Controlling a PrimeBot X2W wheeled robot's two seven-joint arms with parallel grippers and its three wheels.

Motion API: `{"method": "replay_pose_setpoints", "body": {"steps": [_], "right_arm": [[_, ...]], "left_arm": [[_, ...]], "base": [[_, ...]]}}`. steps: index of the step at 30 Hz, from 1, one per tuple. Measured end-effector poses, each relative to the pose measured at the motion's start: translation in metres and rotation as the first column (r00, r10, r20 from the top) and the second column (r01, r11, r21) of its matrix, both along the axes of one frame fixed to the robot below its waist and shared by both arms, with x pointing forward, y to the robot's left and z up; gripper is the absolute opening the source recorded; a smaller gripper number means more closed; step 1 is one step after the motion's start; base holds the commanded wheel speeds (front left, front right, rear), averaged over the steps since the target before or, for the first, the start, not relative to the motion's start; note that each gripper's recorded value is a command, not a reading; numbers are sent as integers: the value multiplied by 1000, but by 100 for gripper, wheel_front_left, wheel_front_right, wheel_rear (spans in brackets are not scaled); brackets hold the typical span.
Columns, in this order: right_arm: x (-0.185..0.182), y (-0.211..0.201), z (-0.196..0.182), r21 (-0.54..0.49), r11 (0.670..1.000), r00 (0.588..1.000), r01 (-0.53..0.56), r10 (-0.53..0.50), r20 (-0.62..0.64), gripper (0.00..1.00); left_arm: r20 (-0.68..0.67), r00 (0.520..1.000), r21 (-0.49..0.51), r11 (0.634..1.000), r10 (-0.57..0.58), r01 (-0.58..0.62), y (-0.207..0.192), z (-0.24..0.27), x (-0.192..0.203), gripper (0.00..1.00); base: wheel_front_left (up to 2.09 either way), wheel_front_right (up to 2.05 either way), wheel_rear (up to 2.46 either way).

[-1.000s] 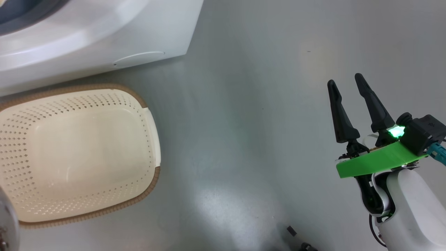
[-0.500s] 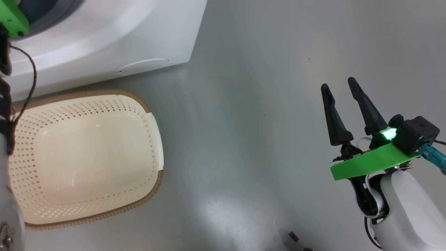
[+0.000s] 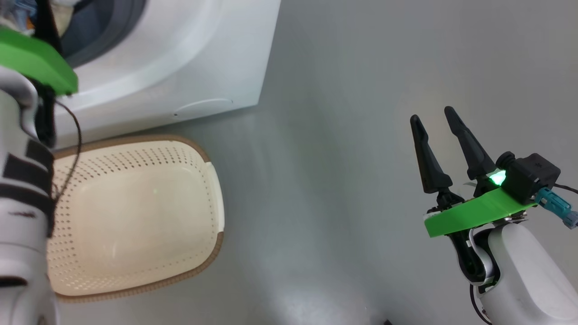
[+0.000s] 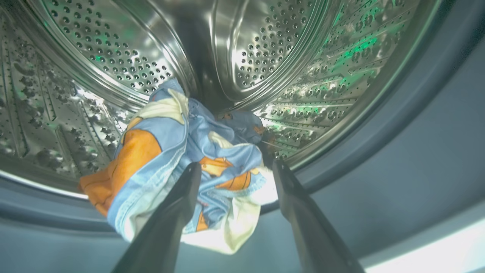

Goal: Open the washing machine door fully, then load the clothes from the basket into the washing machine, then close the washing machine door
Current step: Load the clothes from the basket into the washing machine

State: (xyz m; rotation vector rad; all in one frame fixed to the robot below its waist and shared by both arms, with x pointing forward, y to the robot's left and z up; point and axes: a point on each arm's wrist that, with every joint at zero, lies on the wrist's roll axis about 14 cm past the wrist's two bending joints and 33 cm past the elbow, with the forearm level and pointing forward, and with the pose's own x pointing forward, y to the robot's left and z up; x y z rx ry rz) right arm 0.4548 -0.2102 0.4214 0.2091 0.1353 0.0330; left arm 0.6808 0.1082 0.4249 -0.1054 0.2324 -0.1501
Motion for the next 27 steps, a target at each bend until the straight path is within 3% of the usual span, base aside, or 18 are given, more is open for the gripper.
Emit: {"method": "replay_pose_setpoints", "body": {"steps": [10,27], "right_arm": [[-5,13,31,16,999,997,-37,36,69,100],[-43,32,73,37,995,984,-95,88,154,100]], "left_arm": [[64,998,-26,1000,-4,6,9,20,-51,100],[126,991,-66,997,38,-30,40,47,-176,100]], "base": [[0,0,0],[0,0,0]]}}
